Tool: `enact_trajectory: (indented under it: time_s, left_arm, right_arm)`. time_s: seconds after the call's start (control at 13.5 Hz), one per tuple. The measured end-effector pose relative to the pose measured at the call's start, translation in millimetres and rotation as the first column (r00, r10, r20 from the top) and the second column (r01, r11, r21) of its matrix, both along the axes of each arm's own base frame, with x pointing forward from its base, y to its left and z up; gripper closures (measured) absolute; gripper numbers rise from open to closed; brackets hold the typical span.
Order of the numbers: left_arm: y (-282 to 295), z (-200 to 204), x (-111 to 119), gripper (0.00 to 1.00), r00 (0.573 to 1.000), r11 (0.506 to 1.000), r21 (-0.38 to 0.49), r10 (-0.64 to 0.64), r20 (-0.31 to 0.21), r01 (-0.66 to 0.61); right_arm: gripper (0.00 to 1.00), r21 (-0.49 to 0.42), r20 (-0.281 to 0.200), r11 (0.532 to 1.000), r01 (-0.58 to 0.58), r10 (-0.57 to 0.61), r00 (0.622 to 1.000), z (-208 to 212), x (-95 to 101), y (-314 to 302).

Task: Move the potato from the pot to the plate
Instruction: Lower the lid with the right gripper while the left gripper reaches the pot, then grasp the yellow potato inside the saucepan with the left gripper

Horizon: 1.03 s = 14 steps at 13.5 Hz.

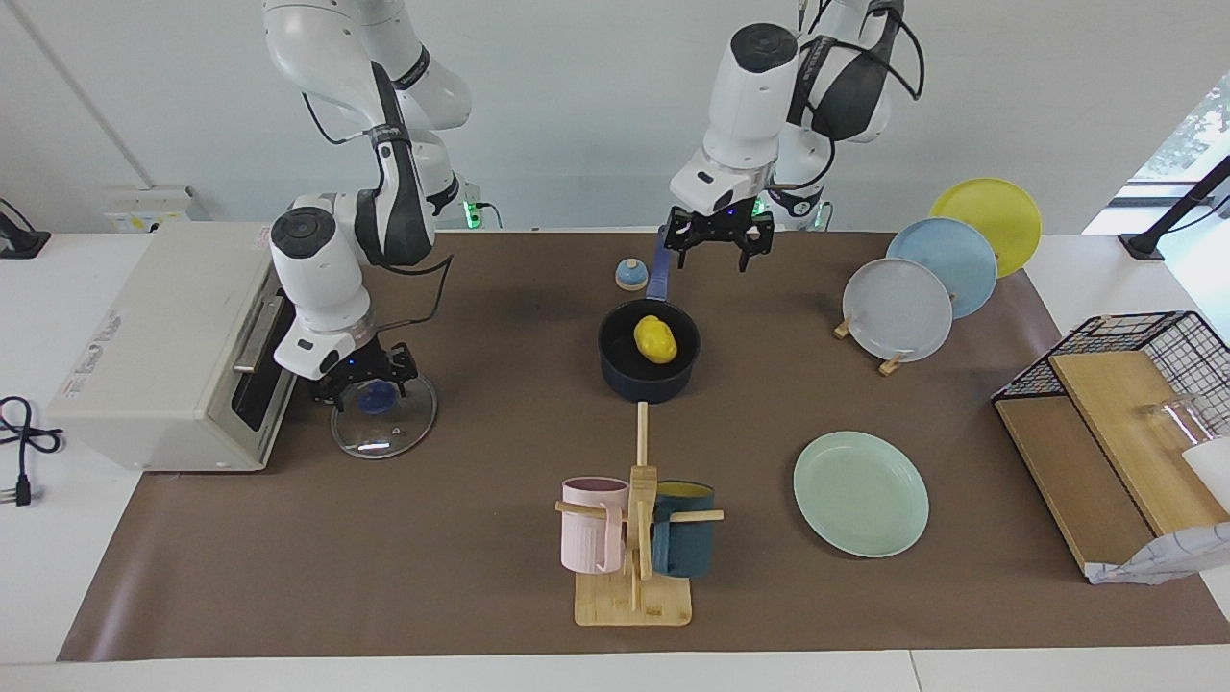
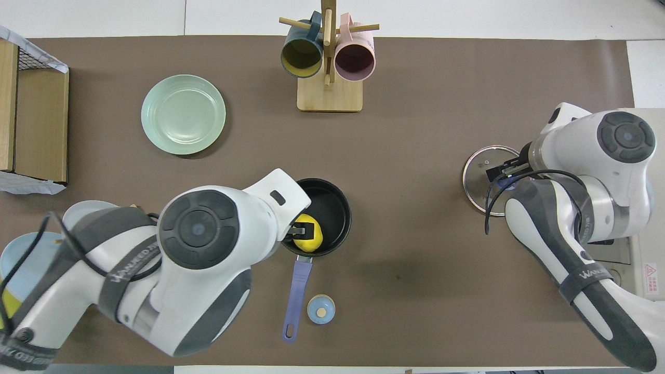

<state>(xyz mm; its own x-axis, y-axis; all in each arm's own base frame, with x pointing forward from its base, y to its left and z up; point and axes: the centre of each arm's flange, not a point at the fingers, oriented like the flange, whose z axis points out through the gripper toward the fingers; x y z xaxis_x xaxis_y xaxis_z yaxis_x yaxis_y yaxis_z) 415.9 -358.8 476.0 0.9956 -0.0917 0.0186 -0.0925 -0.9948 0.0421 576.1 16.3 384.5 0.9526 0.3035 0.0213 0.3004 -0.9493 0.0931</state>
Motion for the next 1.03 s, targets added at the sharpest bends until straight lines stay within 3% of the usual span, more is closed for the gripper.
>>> enact_trajectory:
  time_s: [0.22, 0.37, 0.52, 0.67, 1.03]
  left_arm:
    - [-32, -57, 6, 0.0, 0.999, 0.999, -0.004, 0.053, -0.003, -0.053]
    - [-33, -74, 12, 0.0, 0.997, 0.997, 0.004, 0.081, -0.013, -0.081]
    - [-34, -81, 14, 0.0, 0.993, 0.994, -0.004, 0.112, -0.024, -0.112]
    - [-34, -89, 13, 0.0, 0.991, 0.991, -0.01, 0.13, -0.039, -0.13]
    - [-44, -120, 1, 0.0, 0.988, 0.989, -0.009, 0.146, -0.043, -0.147]
  right_arm:
    - [0.0, 0.047, -0.033, 0.996, 0.07, -0.069, 0.997, 98, 2.6, 9]
    - [0.0, 0.054, -0.022, 0.992, 0.114, -0.113, 0.993, 171, -12.3, 10]
    - [0.0, 0.045, -0.055, 0.989, 0.141, -0.138, 0.989, 216, -30.3, 6]
    - [0.0, 0.04, -0.08, 0.985, 0.171, -0.167, 0.983, 227, -35.8, -5]
    - [0.0, 0.038, -0.083, 0.98, 0.194, -0.19, 0.978, 227, -36.5, -14]
